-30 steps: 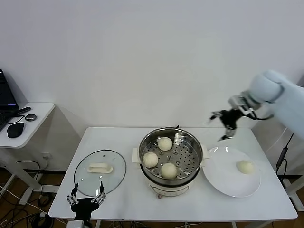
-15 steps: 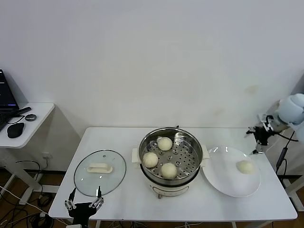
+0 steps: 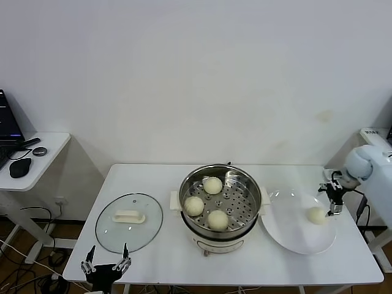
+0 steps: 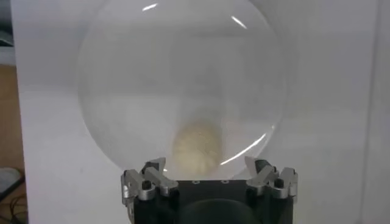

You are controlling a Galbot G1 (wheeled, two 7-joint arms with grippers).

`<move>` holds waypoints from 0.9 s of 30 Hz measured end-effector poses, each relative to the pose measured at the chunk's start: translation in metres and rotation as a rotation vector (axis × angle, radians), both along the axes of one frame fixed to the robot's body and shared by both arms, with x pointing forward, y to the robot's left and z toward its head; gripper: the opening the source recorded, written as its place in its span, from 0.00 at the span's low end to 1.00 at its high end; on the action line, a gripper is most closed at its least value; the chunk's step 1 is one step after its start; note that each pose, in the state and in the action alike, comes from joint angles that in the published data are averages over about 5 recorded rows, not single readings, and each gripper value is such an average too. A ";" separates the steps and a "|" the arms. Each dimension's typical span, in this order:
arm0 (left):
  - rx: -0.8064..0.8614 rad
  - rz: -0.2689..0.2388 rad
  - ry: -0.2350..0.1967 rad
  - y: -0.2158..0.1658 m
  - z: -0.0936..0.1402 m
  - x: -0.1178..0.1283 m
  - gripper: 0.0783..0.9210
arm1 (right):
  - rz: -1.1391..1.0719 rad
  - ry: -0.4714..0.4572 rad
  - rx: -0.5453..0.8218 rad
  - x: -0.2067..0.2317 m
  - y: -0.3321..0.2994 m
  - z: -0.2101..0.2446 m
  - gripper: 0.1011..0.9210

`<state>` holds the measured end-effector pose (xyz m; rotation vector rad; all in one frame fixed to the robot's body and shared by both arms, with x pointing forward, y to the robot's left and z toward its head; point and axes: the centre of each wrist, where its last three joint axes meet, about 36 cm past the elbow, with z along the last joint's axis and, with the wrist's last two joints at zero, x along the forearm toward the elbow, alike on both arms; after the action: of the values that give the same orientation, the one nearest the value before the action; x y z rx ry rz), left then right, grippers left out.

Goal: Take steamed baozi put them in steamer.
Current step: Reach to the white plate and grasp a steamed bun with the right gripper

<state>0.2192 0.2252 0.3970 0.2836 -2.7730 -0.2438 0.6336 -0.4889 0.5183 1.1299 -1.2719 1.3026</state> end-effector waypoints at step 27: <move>0.004 -0.006 0.011 0.002 -0.007 0.003 0.88 | -0.014 0.014 -0.027 0.005 0.003 -0.057 0.88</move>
<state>0.2225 0.2273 0.3900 0.2744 -2.7630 -0.2516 0.6386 -0.4854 0.4611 1.1077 -1.2468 1.2953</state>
